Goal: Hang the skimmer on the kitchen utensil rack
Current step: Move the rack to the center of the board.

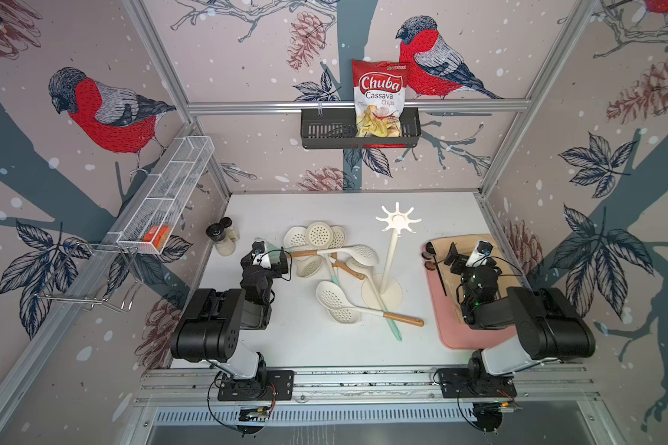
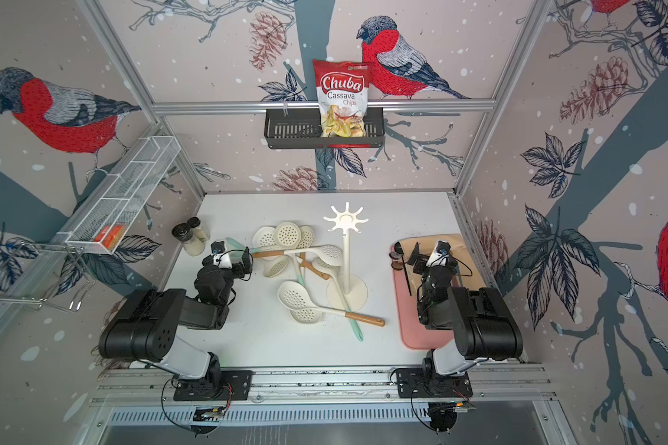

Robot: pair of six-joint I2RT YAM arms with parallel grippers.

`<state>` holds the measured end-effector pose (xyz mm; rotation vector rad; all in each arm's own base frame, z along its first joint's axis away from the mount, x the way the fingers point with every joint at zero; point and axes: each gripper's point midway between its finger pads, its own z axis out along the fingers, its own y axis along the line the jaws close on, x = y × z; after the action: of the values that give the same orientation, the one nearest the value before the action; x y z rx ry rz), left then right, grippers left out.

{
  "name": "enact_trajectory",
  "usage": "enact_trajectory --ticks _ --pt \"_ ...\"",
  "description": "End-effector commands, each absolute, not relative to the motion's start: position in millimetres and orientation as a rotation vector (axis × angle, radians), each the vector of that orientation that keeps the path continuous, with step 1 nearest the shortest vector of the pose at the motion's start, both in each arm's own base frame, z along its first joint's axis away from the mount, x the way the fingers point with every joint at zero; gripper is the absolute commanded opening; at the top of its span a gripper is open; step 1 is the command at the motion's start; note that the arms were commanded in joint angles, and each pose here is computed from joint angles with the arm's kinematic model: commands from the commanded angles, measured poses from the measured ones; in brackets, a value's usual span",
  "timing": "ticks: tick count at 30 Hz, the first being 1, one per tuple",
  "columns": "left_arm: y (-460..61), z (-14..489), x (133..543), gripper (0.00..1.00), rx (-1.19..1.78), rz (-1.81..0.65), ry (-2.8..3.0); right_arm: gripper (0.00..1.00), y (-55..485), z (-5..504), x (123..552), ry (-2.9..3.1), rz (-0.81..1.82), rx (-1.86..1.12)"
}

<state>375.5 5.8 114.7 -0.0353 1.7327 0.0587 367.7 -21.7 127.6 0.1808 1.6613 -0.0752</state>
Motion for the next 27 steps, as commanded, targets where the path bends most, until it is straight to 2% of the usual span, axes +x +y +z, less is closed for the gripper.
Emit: enact_trajectory --ticks 1,16,24,27 --pt "7 129 378 0.99 -0.043 0.065 1.676 1.00 -21 131 368 1.647 -0.077 0.179" --pt "9 129 378 0.99 -0.047 0.057 1.675 1.00 -22 132 367 1.643 -0.053 0.174" --pt "3 171 363 0.99 -0.046 0.089 1.643 1.00 -26 170 347 1.588 -0.027 0.228" --pt "3 189 365 0.99 -0.090 0.056 1.679 1.00 -31 189 341 1.552 0.042 0.337"
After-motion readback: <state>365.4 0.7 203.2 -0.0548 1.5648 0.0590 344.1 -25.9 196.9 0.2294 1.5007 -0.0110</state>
